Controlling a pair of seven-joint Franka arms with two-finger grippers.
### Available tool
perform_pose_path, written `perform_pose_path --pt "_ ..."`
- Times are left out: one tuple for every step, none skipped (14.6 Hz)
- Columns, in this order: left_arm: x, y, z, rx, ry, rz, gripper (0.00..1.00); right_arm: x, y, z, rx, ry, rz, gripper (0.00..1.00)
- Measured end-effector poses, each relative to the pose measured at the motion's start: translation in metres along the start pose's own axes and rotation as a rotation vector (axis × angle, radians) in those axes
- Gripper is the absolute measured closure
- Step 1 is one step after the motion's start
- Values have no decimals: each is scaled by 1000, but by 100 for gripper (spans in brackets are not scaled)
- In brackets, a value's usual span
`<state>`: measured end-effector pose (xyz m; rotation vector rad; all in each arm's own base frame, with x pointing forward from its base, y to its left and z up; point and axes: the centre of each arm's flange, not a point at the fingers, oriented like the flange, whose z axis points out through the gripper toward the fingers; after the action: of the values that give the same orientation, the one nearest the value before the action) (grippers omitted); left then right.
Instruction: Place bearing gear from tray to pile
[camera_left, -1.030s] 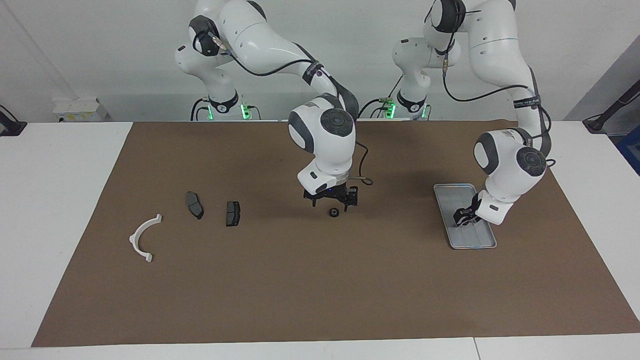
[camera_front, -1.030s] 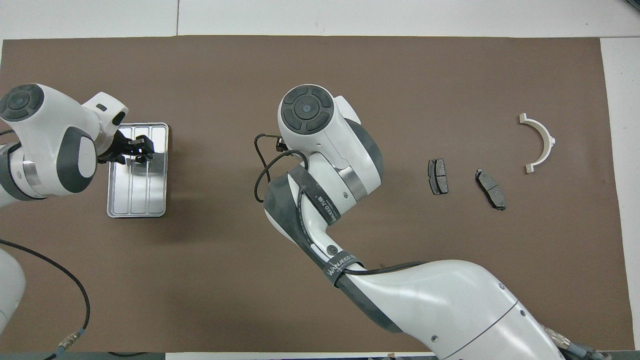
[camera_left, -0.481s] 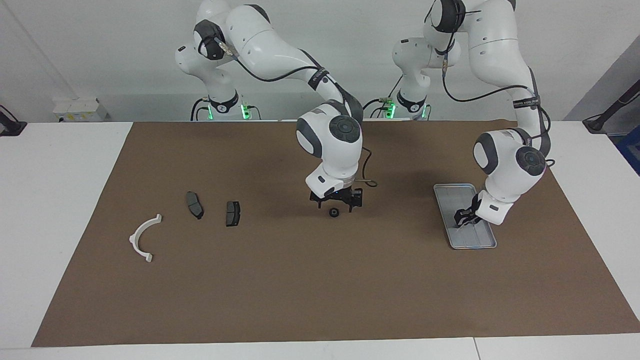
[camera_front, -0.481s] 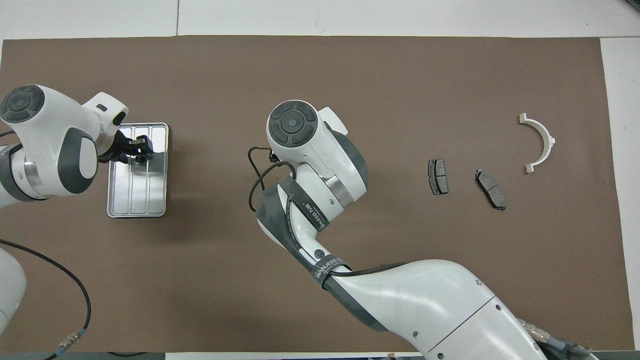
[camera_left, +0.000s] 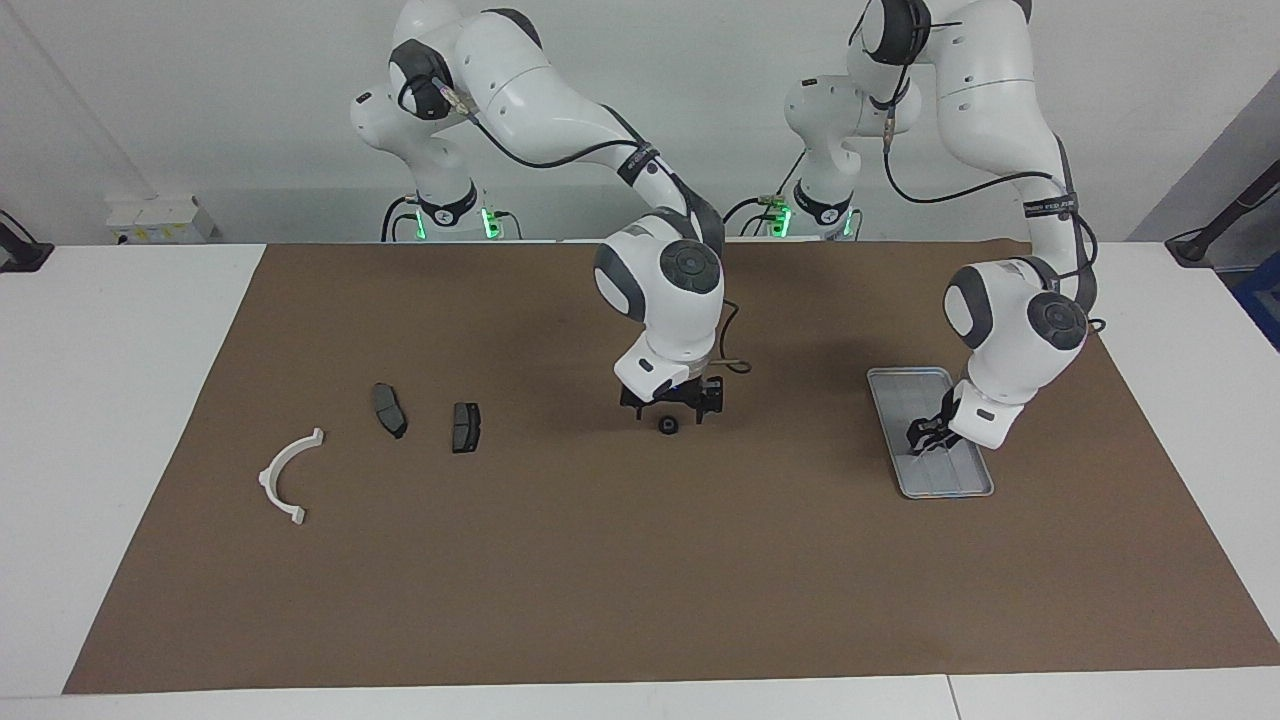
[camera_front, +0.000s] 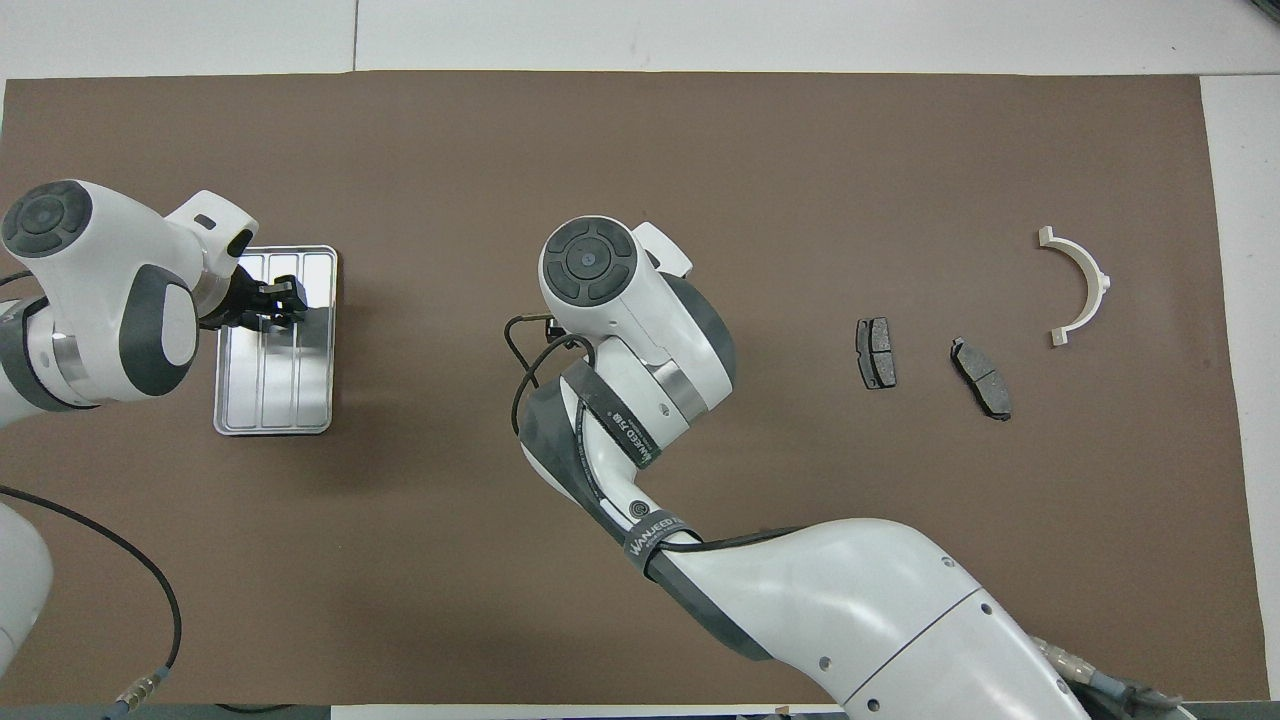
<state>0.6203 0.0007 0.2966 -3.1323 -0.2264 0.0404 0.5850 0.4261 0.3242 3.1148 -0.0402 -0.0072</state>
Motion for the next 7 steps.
perform_pose_path --pt "0 1 -1 -1 1 0 48 -1 0 0 -1 -1 -3 0" --pt "0 1 -1 -2 1 1 50 -1 1 0 0 0 -3 0" --pt "-1 2 -1 -2 1 1 50 0 0 -1 5 6 -3 0" --pt "-1 2 -1 -2 1 1 50 0 0 0 13 16 -4 0" --pt "-1 2 -1 -2 1 1 50 0 0 3 19 23 -4 0" --pt "-1 2 -1 -2 1 1 49 -1 0 7 21 26 -4 0" --pt "-1 2 -1 -2 1 1 50 -2 1 11 21 26 -4 0"
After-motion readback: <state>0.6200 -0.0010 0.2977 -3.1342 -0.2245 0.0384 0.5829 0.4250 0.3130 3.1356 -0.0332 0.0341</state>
